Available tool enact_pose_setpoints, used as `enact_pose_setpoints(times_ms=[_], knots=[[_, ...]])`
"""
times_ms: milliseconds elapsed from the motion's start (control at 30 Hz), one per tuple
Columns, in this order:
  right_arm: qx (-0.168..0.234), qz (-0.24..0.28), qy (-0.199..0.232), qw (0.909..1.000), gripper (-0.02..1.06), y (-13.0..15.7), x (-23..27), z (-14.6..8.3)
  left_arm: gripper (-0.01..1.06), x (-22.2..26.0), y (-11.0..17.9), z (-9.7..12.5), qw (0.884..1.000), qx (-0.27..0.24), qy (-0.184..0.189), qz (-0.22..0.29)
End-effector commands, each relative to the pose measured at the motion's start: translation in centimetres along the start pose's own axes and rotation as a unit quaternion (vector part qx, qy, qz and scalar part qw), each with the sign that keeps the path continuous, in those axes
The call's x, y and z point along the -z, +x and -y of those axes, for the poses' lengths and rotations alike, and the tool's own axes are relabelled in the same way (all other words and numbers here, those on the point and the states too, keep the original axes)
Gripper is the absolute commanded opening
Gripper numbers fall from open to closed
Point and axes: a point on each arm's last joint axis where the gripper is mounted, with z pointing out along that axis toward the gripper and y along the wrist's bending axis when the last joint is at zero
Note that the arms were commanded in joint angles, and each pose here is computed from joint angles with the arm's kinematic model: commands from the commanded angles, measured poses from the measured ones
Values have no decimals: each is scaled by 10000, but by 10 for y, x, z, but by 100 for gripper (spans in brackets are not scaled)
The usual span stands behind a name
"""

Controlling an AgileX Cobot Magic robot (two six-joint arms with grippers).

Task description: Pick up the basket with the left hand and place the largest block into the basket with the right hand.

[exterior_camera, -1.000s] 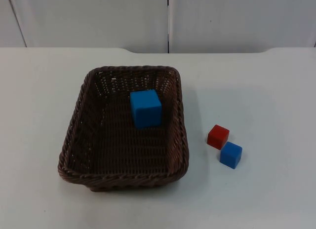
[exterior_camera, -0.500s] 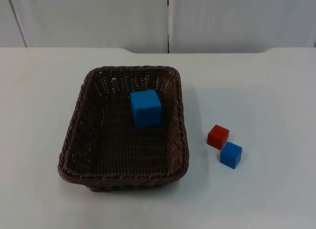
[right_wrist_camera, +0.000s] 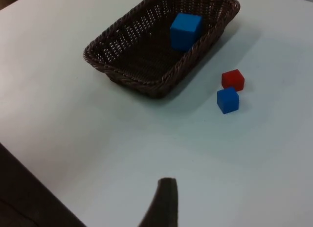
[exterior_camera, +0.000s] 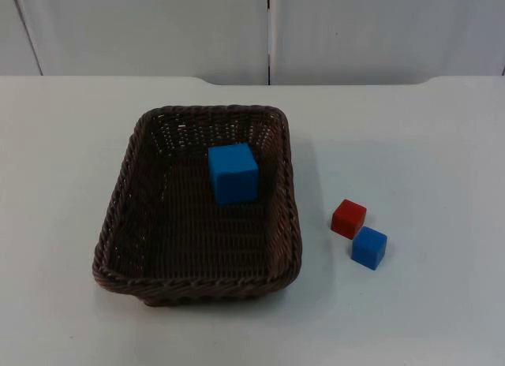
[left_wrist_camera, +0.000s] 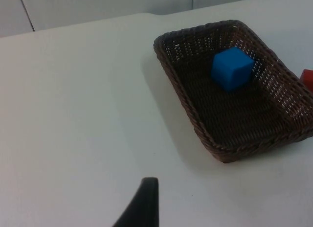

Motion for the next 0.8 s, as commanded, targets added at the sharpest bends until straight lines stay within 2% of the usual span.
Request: enact_pose_setpoints(times_ms=[0,767], knots=[[-19,34,-32,10000,74,0,0,0,92,0,1,-1,10000,21,-30,-19],[-12,51,-26,10000,74,1,-2,0,92,0,1,-1,10000,21,-34,0]])
